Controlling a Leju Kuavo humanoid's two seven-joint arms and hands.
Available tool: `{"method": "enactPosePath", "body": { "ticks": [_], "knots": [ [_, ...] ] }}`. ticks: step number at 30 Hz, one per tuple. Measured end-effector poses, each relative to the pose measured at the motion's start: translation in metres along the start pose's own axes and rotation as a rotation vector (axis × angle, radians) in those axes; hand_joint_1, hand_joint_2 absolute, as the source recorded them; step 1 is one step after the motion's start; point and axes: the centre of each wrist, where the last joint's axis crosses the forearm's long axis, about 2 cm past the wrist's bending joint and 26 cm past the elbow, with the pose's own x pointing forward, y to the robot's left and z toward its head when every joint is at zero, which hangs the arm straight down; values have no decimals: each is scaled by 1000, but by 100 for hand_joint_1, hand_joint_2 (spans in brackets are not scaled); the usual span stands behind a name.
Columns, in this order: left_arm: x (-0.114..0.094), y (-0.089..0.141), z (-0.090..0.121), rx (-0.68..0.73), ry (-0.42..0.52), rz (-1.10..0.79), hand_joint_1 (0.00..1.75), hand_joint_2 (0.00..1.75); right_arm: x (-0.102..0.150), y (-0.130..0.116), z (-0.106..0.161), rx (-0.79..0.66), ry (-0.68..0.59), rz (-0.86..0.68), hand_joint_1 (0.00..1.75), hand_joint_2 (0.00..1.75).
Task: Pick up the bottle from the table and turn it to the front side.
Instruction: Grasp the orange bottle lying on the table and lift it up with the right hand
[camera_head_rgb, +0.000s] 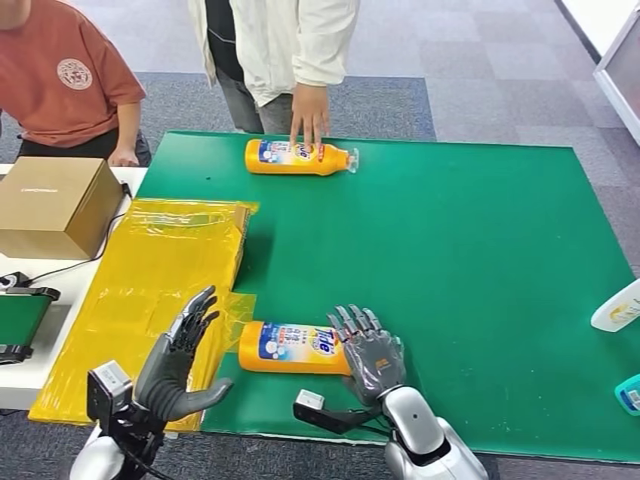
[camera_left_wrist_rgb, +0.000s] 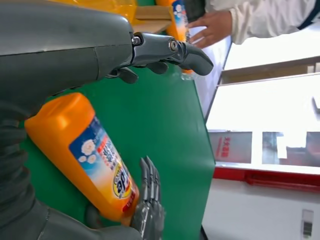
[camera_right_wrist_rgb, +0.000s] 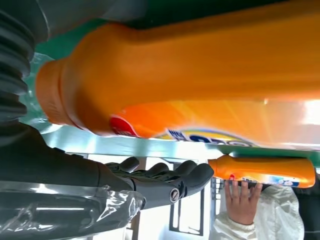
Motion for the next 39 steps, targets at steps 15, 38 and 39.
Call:
{"method": "enactPosePath", "body": {
  "ticks": [15,38,39],
  "knots": [
    [23,0,0,-55,-83,-49,0,175,-1,3,2,92,-72,-18,175,175],
    [30,3,1,93,-126,85,0,175,-11,-54,24,-187,-144,-1182,175,175],
    [30,2,-3,92,-136,117,0,175,-11,-57,22,-202,-151,-1190,175,175]
  ]
}}
